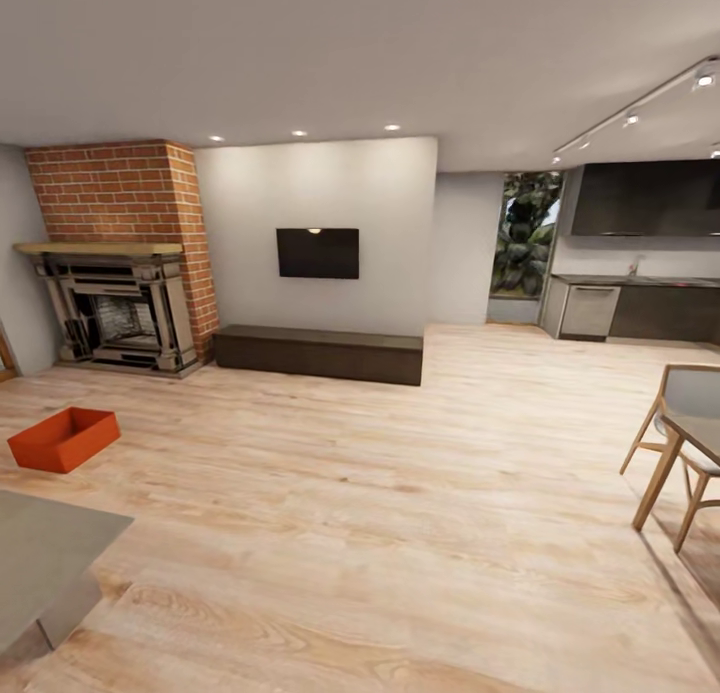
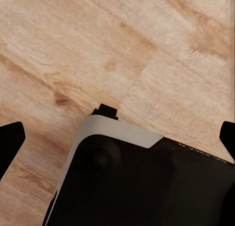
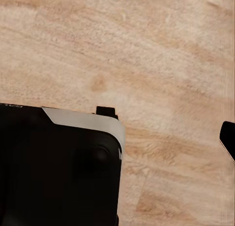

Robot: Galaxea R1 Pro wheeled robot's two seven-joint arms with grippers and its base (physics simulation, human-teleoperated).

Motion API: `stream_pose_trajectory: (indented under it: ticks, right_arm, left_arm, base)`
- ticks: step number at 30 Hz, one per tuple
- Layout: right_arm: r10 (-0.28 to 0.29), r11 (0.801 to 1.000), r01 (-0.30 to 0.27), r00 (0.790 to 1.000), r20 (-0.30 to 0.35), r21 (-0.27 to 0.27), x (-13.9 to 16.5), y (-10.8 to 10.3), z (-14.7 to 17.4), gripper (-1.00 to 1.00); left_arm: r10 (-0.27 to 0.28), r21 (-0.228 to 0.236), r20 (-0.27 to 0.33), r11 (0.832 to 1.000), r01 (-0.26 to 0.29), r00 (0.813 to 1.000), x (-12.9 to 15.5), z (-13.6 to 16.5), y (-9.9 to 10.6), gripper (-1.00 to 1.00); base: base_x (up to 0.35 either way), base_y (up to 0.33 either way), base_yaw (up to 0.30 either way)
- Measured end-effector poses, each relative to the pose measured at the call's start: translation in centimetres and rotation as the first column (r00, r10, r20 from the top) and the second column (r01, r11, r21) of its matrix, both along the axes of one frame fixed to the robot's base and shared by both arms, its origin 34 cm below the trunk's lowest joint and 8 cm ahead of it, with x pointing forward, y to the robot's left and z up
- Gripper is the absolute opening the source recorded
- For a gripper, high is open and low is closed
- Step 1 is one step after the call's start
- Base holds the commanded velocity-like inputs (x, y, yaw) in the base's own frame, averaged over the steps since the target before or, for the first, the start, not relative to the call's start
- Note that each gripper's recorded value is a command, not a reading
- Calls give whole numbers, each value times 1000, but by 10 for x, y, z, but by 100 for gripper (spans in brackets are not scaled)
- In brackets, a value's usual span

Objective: Move the two storage containers from the living room to the garage. In the garage, place one container on the floor and stack the other container on top of it (either order is fine).

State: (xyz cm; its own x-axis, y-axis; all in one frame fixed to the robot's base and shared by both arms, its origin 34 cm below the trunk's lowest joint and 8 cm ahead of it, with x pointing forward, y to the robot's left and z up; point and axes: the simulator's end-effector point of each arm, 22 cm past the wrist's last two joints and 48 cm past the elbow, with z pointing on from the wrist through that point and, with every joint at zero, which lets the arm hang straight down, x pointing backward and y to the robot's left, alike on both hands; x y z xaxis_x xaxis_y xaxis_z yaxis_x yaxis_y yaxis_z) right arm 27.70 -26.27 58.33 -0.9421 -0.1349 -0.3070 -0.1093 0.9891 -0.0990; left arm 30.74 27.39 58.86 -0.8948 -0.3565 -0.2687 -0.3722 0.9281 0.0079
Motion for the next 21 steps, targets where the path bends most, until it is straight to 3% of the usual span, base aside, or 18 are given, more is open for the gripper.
stream_pose_trajectory:
  ticks: [21]
  right_arm:
    - [-1,1000,1,1000,0,-1,0,0,0,100]
  left_arm:
    - [2,2,2,1000,-2,1000,0,0,1,100]
  base:
    - [325,0,0]
